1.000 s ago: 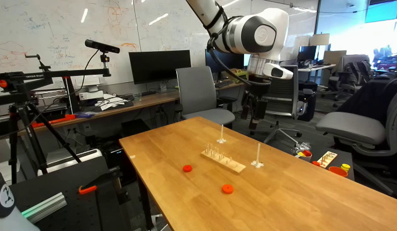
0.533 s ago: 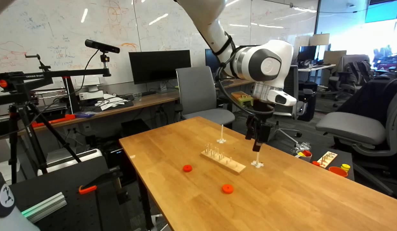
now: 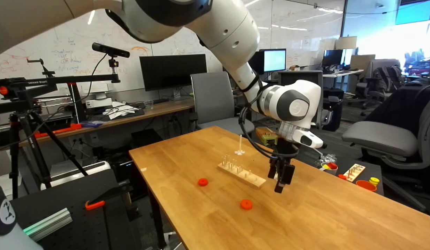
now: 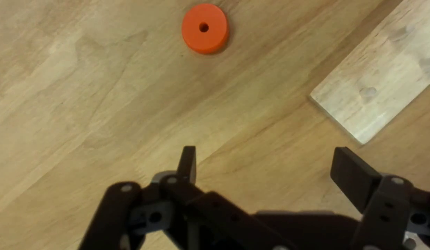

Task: Take the orange ring and put it on the object

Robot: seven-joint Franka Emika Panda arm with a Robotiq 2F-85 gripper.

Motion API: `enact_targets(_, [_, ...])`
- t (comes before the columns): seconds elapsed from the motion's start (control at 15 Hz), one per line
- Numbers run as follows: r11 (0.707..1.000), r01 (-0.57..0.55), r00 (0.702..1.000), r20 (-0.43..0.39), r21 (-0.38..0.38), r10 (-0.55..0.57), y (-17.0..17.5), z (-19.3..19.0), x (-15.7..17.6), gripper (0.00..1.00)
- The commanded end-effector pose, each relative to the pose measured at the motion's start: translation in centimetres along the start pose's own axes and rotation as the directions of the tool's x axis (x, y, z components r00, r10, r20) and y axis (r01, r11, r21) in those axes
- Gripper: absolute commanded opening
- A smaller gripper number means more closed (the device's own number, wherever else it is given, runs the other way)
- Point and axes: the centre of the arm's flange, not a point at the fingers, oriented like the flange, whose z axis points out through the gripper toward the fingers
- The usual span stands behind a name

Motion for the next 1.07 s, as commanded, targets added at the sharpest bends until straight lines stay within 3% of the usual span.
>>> enact_targets(0.0, [0.999,-0.001,0.999,0.041,-0.044,0.003,-0.8,1.5,1.6,1.00])
enact_targets(0.6, [0.989,0.096,0.985,0.156,-0.109,-0.079,4.4,4.8,-0.2,1.00])
enact_targets(0.8, [0.978,0.179,0.976,0.141,-0.105,-0.163,5.9,5.5,-1.1,1.00])
enact_targets(1.0, [0.948,0.287,0.954,0.124,-0.136,-0.272,6.3,6.5,-2.4,1.00])
